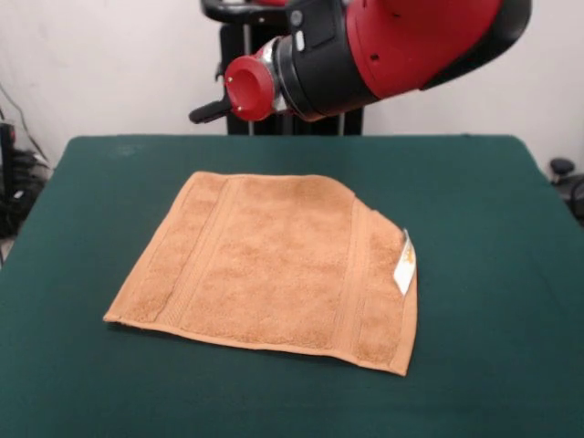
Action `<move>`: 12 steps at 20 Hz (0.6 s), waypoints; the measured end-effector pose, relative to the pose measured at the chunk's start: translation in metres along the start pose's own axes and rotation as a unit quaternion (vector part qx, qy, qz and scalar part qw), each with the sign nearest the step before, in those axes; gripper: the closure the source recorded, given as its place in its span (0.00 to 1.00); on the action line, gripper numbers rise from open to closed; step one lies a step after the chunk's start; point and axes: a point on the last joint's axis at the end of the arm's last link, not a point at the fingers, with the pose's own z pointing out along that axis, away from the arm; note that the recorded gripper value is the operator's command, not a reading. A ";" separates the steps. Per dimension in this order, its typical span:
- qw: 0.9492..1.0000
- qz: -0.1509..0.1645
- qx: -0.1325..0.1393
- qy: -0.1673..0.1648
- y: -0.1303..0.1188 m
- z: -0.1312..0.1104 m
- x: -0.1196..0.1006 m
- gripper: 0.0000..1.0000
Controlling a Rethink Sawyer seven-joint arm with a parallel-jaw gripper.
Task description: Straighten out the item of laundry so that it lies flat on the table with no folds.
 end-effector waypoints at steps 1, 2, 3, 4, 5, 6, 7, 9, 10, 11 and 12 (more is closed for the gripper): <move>1.000 0.002 -0.001 0.000 -0.002 0.000 0.002 1.00; 1.000 0.004 -0.002 0.000 -0.004 0.000 0.003 1.00; 1.000 0.005 -0.002 0.000 -0.005 0.000 0.004 1.00; 1.000 0.007 -0.003 0.000 -0.007 0.000 0.005 1.00; 1.000 0.010 -0.004 0.000 -0.010 0.000 0.007 1.00; 1.000 0.012 -0.004 0.000 -0.013 0.000 0.008 1.00; 1.000 0.015 -0.005 0.000 -0.015 -0.001 0.009 1.00; 1.000 0.019 -0.007 0.001 -0.020 0.000 0.011 1.00; 1.000 0.021 -0.008 0.000 -0.021 0.001 0.012 1.00; 1.000 0.023 -0.008 0.000 -0.023 0.001 0.013 1.00; 1.000 0.024 -0.009 0.000 -0.025 0.001 0.015 1.00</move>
